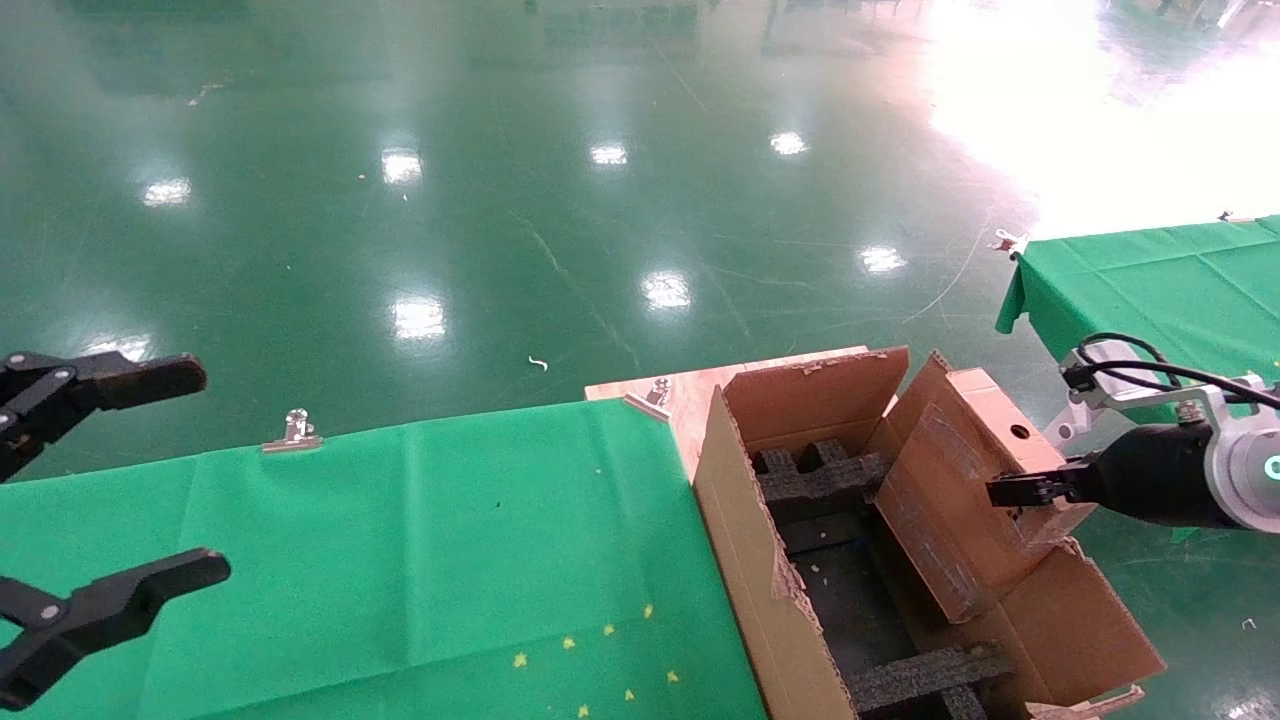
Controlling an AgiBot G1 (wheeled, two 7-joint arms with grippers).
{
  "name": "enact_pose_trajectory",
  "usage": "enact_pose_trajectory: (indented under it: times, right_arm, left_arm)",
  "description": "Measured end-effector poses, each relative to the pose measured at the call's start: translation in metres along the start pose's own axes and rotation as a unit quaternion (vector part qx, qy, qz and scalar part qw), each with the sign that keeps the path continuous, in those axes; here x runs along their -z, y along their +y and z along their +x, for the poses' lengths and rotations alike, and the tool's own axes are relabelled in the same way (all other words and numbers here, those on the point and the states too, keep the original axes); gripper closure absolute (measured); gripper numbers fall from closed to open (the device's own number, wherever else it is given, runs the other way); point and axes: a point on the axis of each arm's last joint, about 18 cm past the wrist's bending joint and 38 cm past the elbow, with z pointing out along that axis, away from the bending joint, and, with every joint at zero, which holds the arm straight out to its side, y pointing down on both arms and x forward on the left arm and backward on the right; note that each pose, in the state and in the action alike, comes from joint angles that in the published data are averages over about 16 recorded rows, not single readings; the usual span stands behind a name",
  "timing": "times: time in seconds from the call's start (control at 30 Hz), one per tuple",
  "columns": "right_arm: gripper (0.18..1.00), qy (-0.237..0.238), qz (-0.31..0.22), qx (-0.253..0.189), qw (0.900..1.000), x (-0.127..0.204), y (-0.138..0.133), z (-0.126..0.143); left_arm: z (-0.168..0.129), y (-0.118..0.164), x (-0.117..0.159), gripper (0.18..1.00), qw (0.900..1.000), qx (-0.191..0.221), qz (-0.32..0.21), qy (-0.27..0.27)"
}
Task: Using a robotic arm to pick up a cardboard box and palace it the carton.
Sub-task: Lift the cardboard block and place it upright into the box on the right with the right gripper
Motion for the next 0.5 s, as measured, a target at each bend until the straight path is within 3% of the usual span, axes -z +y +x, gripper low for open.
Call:
enact_pose_trajectory:
  times: [0.5]
  right_arm:
    - [0.818, 0.007, -0.02, 0.017, 1.0, -0.02, 0.004, -0.014]
  left_arm:
    - [0.0, 0.0, 0.0, 0.184, 1.0, 0.0, 0.0, 0.0]
